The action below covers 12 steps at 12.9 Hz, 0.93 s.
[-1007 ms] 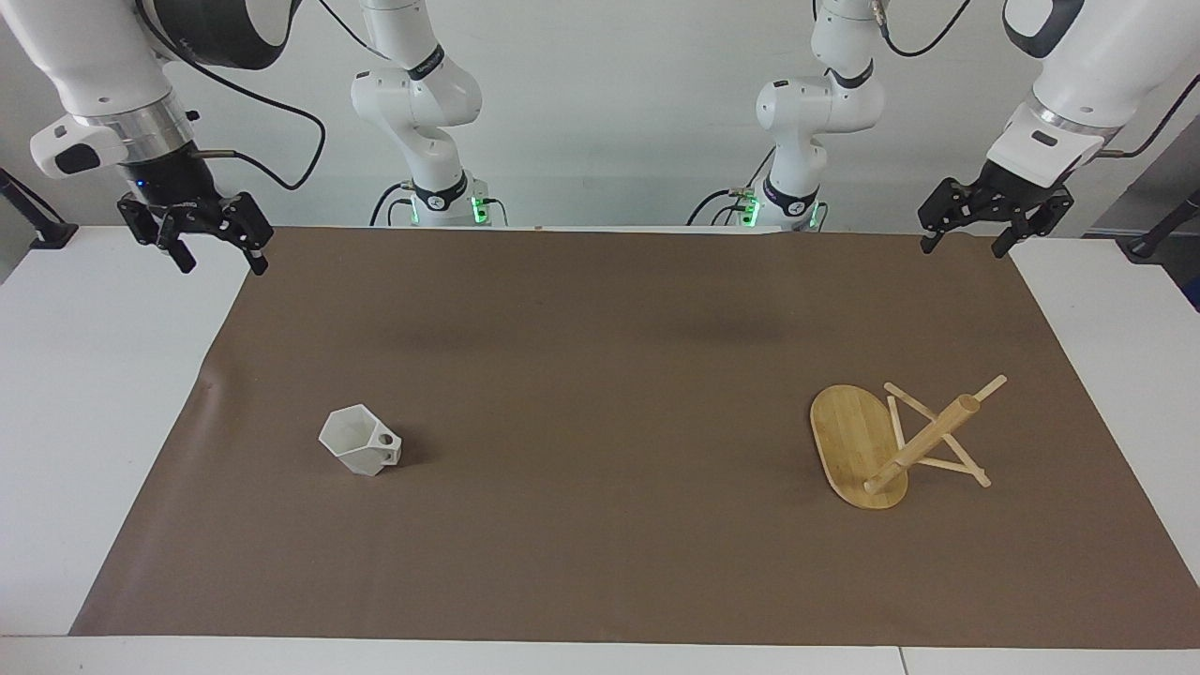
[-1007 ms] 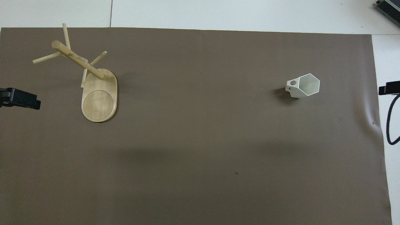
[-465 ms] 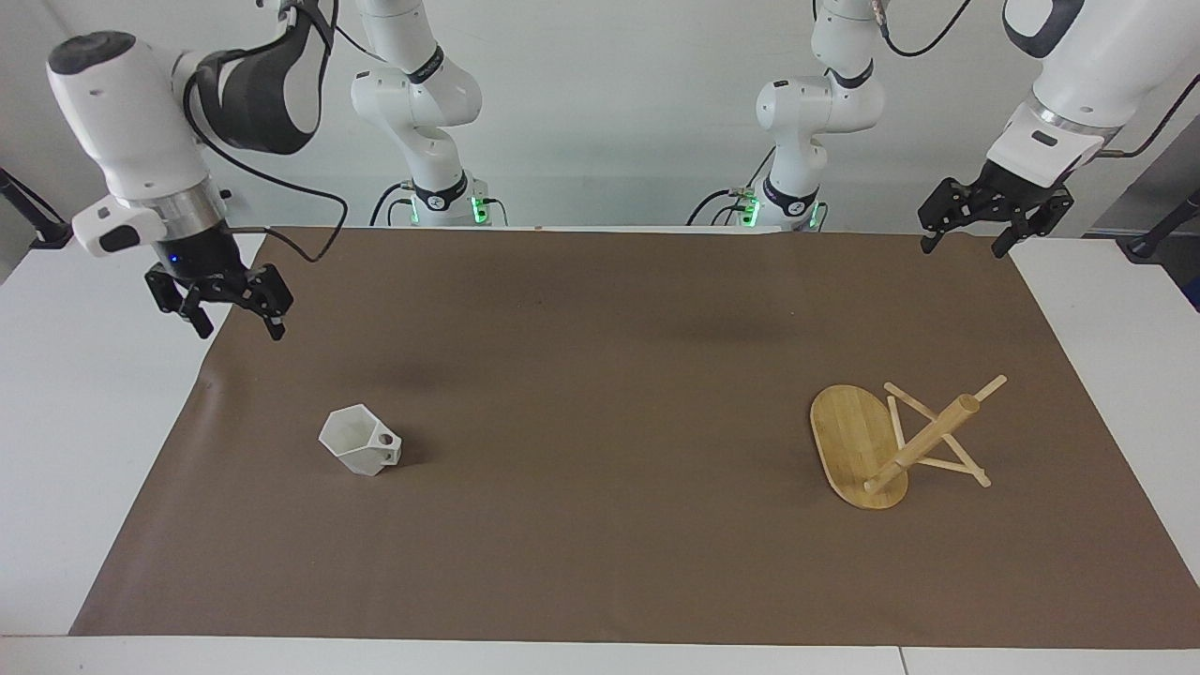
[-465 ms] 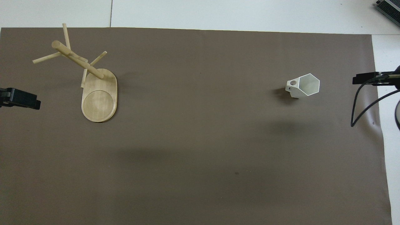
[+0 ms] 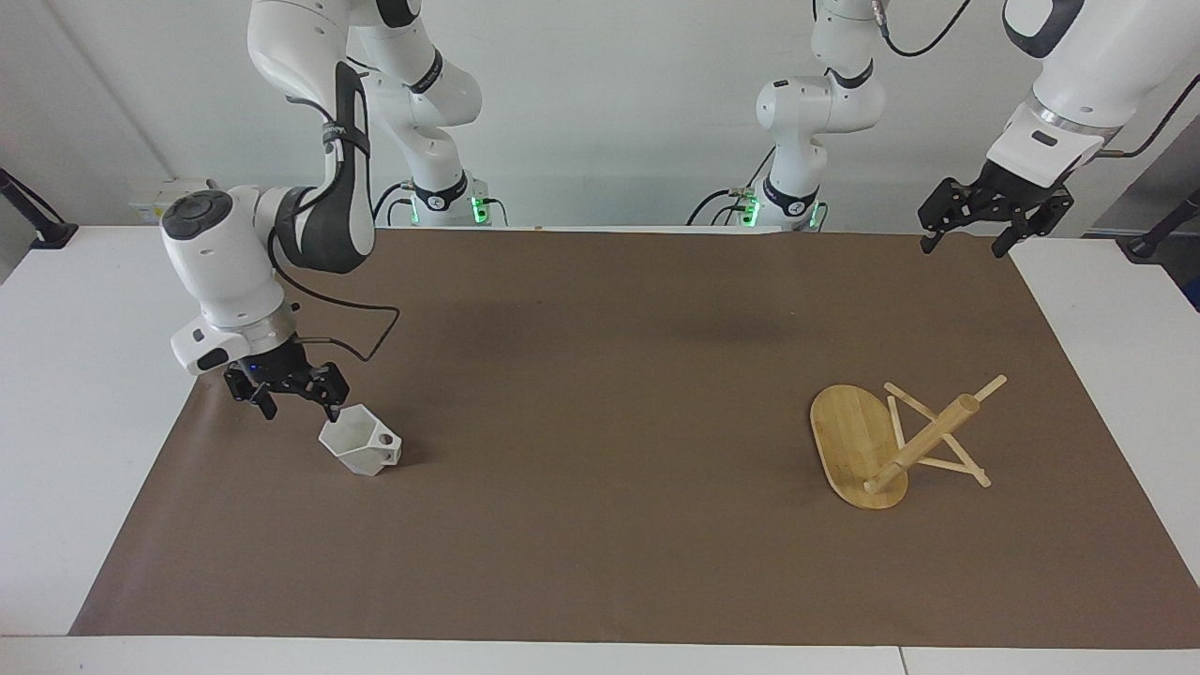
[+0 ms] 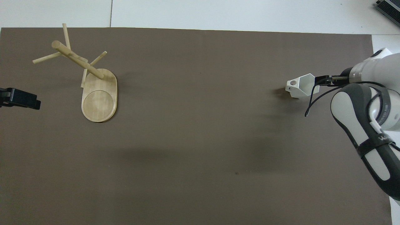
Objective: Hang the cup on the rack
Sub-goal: 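Reach the right gripper to the white cup and grasp its rim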
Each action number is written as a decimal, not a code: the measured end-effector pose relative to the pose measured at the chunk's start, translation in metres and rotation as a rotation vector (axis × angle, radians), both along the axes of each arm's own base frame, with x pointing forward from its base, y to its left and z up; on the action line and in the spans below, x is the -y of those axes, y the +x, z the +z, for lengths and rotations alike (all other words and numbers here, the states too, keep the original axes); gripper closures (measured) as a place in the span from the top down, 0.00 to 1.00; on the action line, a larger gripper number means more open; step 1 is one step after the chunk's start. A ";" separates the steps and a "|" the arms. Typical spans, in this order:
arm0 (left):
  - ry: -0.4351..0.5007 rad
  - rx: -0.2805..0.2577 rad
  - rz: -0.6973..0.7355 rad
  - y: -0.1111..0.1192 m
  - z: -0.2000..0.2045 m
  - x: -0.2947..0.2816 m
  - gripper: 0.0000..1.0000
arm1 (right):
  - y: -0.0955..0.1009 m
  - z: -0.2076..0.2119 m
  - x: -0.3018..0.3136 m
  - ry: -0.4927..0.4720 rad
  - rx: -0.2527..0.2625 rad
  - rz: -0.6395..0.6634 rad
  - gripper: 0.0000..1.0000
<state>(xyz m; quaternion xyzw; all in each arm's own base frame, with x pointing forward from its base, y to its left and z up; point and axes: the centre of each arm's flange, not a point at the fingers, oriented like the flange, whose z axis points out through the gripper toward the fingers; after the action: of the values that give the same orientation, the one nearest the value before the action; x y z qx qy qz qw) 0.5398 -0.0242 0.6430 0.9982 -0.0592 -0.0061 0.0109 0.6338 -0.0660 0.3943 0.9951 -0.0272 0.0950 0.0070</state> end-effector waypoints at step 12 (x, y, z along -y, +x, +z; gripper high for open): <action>0.000 0.000 0.000 0.000 0.000 0.000 1.00 | 0.005 -0.050 -0.003 0.016 0.039 -0.131 1.00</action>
<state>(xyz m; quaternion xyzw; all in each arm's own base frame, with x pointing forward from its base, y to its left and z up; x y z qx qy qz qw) 0.5398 -0.0242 0.6430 0.9982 -0.0592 -0.0061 0.0109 0.6385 -0.0635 0.3443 0.9892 -0.0933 0.1133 0.0050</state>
